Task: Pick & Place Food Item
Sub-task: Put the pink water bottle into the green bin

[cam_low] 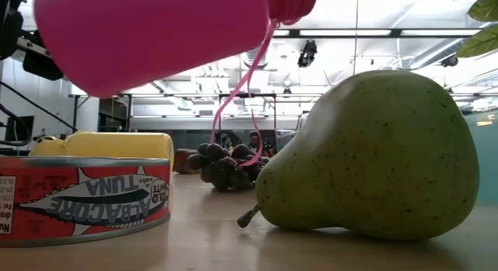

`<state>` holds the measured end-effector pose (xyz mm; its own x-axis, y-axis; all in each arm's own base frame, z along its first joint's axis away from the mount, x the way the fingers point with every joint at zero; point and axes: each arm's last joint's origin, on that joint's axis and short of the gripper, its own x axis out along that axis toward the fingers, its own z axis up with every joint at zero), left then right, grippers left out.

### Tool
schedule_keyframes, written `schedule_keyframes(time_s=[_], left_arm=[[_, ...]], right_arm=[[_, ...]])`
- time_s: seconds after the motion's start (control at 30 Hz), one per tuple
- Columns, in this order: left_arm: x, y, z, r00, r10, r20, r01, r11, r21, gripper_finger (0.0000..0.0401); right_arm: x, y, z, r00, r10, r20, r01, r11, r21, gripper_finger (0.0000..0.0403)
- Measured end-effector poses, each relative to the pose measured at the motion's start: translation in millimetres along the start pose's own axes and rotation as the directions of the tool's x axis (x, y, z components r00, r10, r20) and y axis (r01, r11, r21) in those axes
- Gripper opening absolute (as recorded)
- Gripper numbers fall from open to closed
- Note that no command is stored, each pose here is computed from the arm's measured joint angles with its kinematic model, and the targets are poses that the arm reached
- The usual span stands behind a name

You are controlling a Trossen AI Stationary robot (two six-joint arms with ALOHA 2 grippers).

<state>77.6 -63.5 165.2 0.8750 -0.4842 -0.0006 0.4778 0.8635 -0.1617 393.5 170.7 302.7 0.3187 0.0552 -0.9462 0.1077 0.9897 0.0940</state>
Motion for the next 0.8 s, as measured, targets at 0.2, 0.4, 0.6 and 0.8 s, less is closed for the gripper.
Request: schedule_keyframes(time_s=[0.2,0.4,0.6,0.8], left_arm=[[0.0,0.0,0.0,1.0,0.001,0.0,-0.001,1.0,0.0,0.0],[0.0,0.0,0.0,1.0,0.0,0.0,0.0,1.0,0.0,0.0],[0.0,0.0,0.0,1.0,0.001,0.0,-0.001,1.0,0.0,0.0],[0.0,0.0,0.0,1.0,0.0,0.0,0.0,1.0,0.0,0.0]], right_arm=[[-11.9,1.1,4.2,0.998,-0.002,0.059,0.004,0.999,-0.043,0.023],[-36.4,6.7,9.5,0.982,-0.045,0.186,0.067,0.991,-0.119,0.023],[-56.6,9.8,12.8,0.945,-0.119,0.303,0.173,0.972,-0.157,0.023],[-69.4,8.6,16.2,0.92,-0.146,0.365,0.216,0.963,-0.159,0.023]])
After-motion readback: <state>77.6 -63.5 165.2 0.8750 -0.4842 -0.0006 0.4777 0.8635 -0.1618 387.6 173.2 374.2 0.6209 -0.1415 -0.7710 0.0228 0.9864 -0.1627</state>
